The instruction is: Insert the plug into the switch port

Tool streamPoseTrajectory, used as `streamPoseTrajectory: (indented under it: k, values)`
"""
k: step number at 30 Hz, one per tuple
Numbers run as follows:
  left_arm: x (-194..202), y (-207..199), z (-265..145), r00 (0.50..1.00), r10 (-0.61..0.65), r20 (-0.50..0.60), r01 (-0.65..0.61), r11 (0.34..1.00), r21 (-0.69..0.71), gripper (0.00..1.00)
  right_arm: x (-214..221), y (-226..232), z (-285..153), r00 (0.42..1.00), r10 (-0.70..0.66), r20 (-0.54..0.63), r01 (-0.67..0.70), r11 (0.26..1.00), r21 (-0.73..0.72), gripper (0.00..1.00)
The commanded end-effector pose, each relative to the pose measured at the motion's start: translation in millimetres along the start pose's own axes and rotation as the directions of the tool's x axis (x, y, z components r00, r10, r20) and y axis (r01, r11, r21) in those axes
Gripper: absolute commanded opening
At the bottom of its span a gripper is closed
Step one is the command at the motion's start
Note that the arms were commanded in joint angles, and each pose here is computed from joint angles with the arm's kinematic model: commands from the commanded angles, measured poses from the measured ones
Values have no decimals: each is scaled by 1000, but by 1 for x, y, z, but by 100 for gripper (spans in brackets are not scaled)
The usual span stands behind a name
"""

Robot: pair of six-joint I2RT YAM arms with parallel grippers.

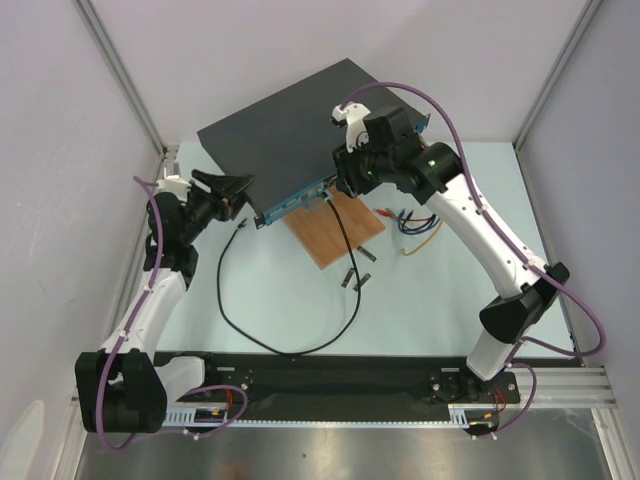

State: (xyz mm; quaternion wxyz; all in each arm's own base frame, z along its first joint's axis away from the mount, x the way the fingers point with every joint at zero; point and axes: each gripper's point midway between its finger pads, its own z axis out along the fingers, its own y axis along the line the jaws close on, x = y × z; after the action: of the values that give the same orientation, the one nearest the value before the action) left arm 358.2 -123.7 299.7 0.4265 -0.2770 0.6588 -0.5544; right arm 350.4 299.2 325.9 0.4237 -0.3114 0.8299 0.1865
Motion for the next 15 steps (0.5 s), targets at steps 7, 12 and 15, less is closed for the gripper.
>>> streamPoseTrajectory:
  k: [7, 12, 15]
  values:
    - [18, -20, 4, 996, 69, -61, -65, 996, 68, 0, -8, 4, -22, 998, -13, 56, 15, 999, -28, 26]
    - [18, -20, 5, 996, 66, -60, -62, 996, 66, 0, -10, 3, -10, 999, -6, 48, 7, 1000, -27, 24]
    - [18, -21, 5, 996, 64, -61, -60, 996, 69, 0, -10, 5, -6, 999, -2, 46, 3, 999, -36, 23]
